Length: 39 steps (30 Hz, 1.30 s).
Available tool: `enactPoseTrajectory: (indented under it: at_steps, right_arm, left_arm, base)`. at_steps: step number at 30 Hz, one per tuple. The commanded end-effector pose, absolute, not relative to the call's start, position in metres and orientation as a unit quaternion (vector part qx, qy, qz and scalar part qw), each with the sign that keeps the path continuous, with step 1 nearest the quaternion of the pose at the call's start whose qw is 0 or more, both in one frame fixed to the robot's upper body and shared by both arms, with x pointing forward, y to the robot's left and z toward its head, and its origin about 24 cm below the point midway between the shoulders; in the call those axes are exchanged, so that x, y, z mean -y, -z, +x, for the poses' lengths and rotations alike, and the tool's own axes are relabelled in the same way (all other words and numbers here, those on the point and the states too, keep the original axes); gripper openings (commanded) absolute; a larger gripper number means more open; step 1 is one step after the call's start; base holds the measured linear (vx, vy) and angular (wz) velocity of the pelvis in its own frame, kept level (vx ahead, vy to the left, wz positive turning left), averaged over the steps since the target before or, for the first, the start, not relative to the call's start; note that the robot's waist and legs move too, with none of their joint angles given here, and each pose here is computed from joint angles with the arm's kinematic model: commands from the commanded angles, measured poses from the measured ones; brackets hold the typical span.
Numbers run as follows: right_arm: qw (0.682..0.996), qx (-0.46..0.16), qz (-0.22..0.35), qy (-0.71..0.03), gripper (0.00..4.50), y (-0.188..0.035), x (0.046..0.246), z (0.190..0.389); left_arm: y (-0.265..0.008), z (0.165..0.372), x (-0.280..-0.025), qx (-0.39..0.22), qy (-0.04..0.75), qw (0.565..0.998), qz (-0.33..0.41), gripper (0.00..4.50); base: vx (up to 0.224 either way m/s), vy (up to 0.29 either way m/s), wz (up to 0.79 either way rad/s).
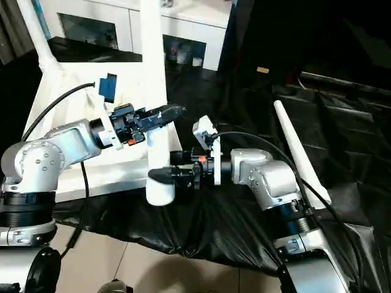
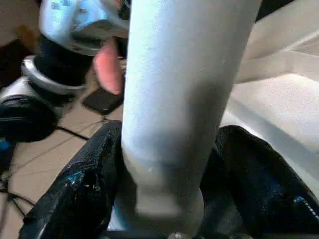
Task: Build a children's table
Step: Pick table leg
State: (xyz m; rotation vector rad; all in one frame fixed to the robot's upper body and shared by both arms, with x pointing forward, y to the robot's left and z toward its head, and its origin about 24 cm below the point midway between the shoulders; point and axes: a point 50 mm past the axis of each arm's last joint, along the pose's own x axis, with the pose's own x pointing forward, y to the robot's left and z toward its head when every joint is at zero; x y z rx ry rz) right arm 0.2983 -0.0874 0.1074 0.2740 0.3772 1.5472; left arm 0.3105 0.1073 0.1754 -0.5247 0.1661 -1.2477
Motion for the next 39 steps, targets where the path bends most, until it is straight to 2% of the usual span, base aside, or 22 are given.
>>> enactPoseTrajectory:
  at_steps: [1,13,19,23,24,28,29,35,39]
  right_arm:
    - [0.681,-0.166,0.121,-0.703,3.23,-0.115,0.087,0.3]
    - [0.643,-0.165,0.146,-0.734,3.23,-0.117,0.088,0.294]
    - [0.623,-0.177,0.144,-0.748,2.55,-0.114,0.086,0.288]
    - [0.621,-0.184,0.138,-0.749,2.34,-0.111,0.085,0.287]
    - [0.621,-0.185,0.137,-0.75,2.09,-0.111,0.086,0.287]
    - [0.625,-0.185,0.134,-0.747,1.93,-0.11,0.085,0.287]
    - [0.628,-0.184,0.133,-0.744,1.9,-0.109,0.085,0.287]
    - [0.648,-0.174,0.129,-0.73,1.89,-0.108,0.083,0.289]
    - [0.674,-0.155,0.143,-0.708,1.89,-0.108,0.083,0.291]
  left_arm:
    - [-0.182,0.304,-0.1,-0.067,0.611,0.752,-0.238,1.85]
    - [-0.181,0.298,-0.095,-0.075,0.649,0.719,-0.237,1.85]
    - [-0.18,0.299,-0.093,-0.078,0.653,0.715,-0.235,1.85]
    - [-0.179,0.3,-0.093,-0.083,0.651,0.719,-0.229,1.85]
    - [-0.179,0.301,-0.093,-0.083,0.651,0.72,-0.227,1.85]
    - [-0.18,0.302,-0.092,-0.079,0.645,0.727,-0.223,1.85]
    - [-0.18,0.305,-0.091,-0.078,0.633,0.738,-0.222,2.41]
    - [-0.185,0.309,-0.093,-0.055,0.623,0.742,-0.24,2.89]
    - [-0.19,0.309,-0.095,-0.002,0.6,0.757,-0.257,3.05]
  base:
    - [0.0,0.0,0.0]
    - [0.0,0.0,0.0]
    - [0.0,0.0,0.0]
    - [0.0,0.0,0.0]
    - [0.0,0.0,0.0]
    - [0.0,0.0,0.0]
    - [0.0,0.0,0.0]
    - [0.0,0.0,0.0]
    - [0.0,0.0,0.0]
